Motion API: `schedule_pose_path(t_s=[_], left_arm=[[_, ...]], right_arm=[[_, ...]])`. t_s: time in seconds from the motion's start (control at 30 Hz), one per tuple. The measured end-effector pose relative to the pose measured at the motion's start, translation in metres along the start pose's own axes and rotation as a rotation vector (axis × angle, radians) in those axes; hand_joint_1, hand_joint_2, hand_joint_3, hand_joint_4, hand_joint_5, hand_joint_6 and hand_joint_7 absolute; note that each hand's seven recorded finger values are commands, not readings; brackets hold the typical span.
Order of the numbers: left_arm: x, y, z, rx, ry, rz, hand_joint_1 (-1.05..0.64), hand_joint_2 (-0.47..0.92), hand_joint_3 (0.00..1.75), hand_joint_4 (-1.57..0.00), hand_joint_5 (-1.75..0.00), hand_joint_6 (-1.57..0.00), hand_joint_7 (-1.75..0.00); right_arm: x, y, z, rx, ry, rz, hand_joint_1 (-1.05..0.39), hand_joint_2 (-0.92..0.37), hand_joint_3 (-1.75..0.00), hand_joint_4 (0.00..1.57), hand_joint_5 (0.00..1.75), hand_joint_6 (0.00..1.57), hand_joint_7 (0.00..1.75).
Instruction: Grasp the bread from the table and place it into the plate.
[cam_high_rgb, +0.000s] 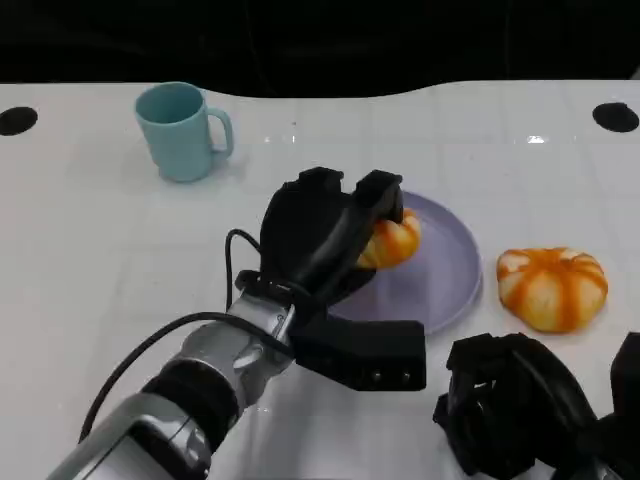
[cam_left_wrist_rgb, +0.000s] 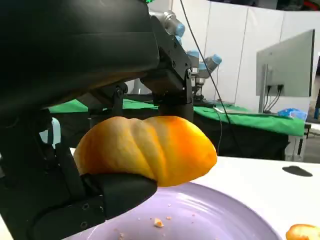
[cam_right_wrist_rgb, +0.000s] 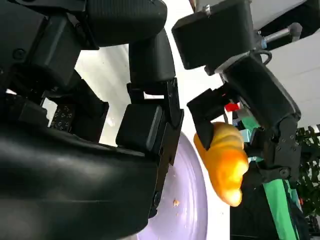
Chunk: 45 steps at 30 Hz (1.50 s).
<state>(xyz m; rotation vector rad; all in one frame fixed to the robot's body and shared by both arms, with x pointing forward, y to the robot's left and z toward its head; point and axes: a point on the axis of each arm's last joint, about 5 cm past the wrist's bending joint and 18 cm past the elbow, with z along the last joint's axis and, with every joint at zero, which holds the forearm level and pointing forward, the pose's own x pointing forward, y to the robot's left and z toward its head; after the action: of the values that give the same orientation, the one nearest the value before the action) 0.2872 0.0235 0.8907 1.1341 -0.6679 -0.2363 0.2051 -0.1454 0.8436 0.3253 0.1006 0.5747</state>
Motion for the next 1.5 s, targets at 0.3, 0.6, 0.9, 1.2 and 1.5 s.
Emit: schedule_pose_path(t_s=[0.3,0.6,0.9,1.2,1.5], left_arm=[[0.009,0.008,0.002,0.042,0.007,-0.208,-0.74,0.9,0.12,-0.39,-1.1,-0.36,-0.42],[0.018,0.022,0.006,0.108,0.039,-0.406,-1.05,0.92,0.37,0.0,-0.77,0.0,-0.3],[0.017,0.043,0.003,0.109,0.036,-0.503,-1.05,0.92,0.41,0.0,-0.84,0.0,-0.4],[-0.001,0.045,-0.005,0.002,0.02,-0.394,-0.94,0.92,0.25,-0.22,-0.97,-0.11,-0.58],[-0.024,0.043,-0.02,-0.187,-0.017,-0.239,-0.82,0.92,0.26,-0.45,-1.08,-0.34,-0.73]], right_arm=[[0.0,0.0004,0.0,-0.001,0.0,0.001,-1.05,-0.07,-1.38,1.49,1.36,1.57,0.97],[0.0,0.0011,0.0,-0.004,-0.001,0.003,-1.05,-0.06,-1.38,1.5,1.36,1.57,0.97],[0.0,0.0011,0.0,-0.004,-0.001,0.002,-1.05,-0.1,-1.35,1.5,1.35,1.57,0.98],[0.0,0.001,0.0,-0.004,0.0,-0.001,-1.05,-0.07,-1.38,1.51,1.36,1.57,0.99],[0.0,0.0012,0.0,0.003,0.009,-0.003,-1.05,-0.06,-1.39,1.51,1.35,1.57,0.98]])
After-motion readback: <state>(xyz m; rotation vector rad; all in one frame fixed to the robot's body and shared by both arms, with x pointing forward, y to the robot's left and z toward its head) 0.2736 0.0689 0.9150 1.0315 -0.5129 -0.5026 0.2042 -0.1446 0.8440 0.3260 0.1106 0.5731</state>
